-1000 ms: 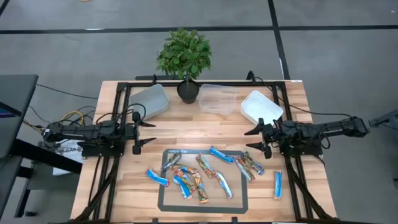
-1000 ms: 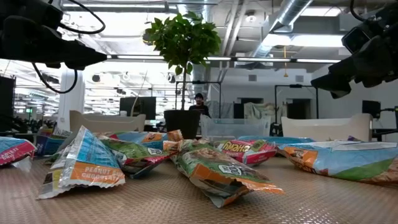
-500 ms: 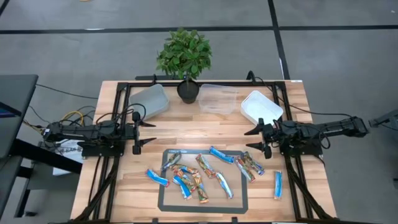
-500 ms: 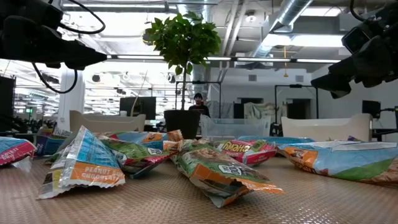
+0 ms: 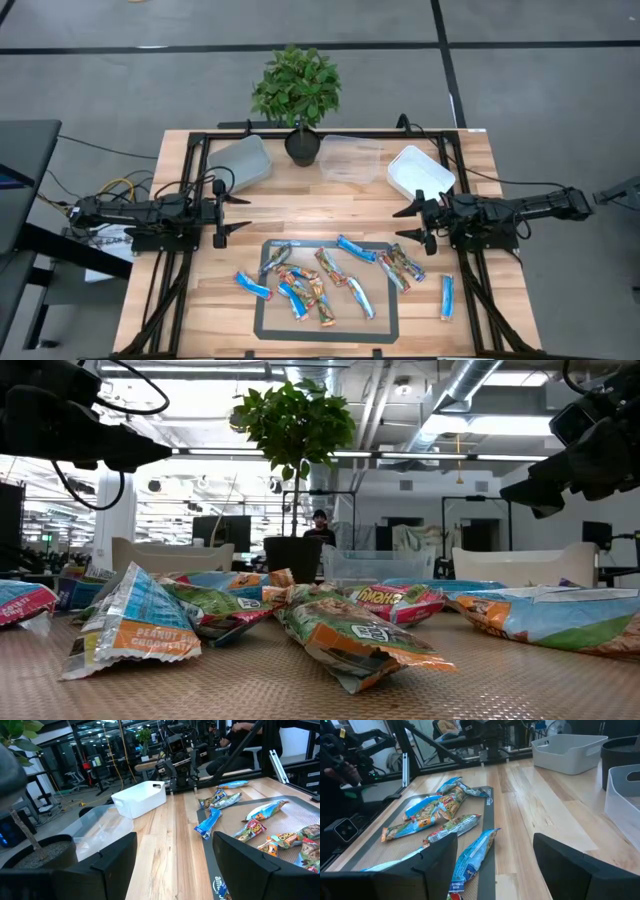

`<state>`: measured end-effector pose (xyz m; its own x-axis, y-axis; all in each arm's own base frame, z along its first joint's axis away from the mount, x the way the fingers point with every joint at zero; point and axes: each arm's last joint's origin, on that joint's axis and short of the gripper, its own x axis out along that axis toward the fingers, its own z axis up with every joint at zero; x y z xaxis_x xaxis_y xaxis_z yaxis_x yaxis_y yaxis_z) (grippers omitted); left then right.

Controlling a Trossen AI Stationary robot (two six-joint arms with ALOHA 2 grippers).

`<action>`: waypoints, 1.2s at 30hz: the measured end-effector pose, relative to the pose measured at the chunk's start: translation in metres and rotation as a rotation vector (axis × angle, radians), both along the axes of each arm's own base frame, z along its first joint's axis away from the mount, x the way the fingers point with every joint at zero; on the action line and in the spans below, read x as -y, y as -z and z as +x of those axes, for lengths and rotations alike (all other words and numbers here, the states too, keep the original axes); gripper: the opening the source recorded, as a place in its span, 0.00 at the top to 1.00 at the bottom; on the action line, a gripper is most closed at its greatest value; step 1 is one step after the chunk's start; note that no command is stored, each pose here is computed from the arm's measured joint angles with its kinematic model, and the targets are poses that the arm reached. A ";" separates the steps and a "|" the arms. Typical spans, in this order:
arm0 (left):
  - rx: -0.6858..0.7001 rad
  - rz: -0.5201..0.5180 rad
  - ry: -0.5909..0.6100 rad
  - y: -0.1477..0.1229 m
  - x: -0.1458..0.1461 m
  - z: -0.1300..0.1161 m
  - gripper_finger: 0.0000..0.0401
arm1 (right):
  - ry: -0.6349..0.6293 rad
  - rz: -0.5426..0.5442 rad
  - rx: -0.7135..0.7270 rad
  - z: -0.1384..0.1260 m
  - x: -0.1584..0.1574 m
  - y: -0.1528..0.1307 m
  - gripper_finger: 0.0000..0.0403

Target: Pick and place Granola Bars by type

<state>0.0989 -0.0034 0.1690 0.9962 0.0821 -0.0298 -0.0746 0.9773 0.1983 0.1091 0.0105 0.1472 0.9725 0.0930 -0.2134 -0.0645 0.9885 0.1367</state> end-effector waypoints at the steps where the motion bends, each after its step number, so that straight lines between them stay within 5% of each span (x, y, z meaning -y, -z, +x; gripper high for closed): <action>1: 0.000 0.000 -0.001 0.000 0.000 0.000 0.37 | 0.000 0.000 0.000 0.000 0.000 0.000 0.37; 10: -0.001 -0.048 0.039 0.000 0.001 0.000 0.37 | 0.000 0.000 0.000 0.000 0.000 0.000 0.37; 21: -0.166 -0.087 -0.006 0.003 0.002 0.016 0.37 | 0.000 0.000 0.000 0.000 0.000 0.000 0.37; 36: -0.664 0.037 0.186 -0.027 0.061 0.108 0.37 | 0.000 0.000 0.000 0.000 0.000 0.000 0.37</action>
<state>0.2074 -0.0646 0.1959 0.7652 -0.0759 -0.6392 0.2430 0.9536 0.1777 0.1090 0.0105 0.1471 0.9725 0.0934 -0.2133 -0.0649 0.9885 0.1368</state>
